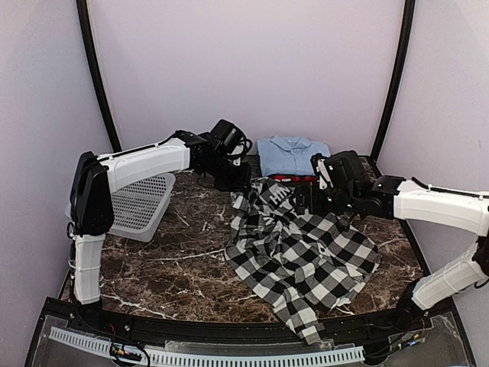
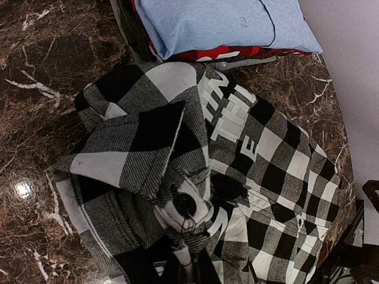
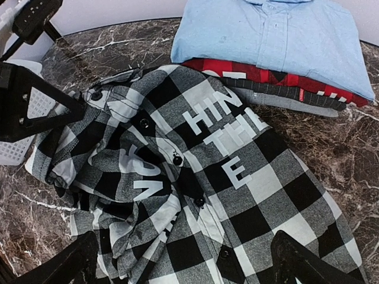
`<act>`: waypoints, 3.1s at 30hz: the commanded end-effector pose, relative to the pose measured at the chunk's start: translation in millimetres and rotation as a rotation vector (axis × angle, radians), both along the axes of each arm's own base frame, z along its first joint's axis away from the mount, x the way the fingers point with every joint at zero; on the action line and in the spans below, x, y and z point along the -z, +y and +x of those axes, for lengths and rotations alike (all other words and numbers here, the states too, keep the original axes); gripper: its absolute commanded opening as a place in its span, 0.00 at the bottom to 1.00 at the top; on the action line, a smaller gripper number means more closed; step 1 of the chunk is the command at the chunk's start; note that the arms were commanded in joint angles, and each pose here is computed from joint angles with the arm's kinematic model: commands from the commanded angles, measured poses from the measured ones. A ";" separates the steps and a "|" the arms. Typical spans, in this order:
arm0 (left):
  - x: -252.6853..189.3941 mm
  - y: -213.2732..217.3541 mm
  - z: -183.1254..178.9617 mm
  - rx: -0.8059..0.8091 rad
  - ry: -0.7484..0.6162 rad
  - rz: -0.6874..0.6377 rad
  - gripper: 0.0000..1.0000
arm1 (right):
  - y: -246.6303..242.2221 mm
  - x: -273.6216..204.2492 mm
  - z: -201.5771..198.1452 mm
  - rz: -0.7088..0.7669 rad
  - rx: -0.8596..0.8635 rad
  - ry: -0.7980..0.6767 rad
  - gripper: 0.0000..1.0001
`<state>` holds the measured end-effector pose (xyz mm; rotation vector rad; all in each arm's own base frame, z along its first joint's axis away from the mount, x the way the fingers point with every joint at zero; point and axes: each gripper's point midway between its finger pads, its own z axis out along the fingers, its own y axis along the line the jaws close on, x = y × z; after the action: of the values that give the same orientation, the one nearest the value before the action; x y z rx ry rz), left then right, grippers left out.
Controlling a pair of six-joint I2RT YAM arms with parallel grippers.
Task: Fold and stack the long sleeve shirts
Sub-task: Pass from the left arm to the right, then pick up the crumpled shirt from the center of the board.
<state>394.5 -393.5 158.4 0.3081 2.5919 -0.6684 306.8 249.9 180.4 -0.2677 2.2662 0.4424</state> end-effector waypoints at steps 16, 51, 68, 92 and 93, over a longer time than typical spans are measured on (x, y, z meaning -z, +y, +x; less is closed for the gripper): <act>-165.6 -30.4 -46.4 0.018 0.090 -0.706 0.00 | 138.6 6.5 -43.0 0.126 -0.099 -0.094 0.94; -72.4 63.5 -18.3 -0.058 -0.296 -0.180 0.58 | -3.5 -126.8 20.6 -0.127 0.161 -0.300 0.00; 58.5 33.6 22.4 0.078 -0.284 0.001 0.45 | -26.0 -159.3 23.3 -0.031 0.164 -0.338 0.00; 95.3 -11.5 42.7 0.147 -0.225 -0.095 0.16 | -39.9 -164.8 21.3 0.013 0.176 -0.337 0.00; 95.2 -11.8 42.2 0.145 -0.224 -0.101 0.12 | -40.8 -164.8 21.5 0.012 0.178 -0.337 0.00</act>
<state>436.3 -395.8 43.4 0.5175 2.3830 -0.6756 326.6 214.4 322.6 -0.1743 2.0048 0.2459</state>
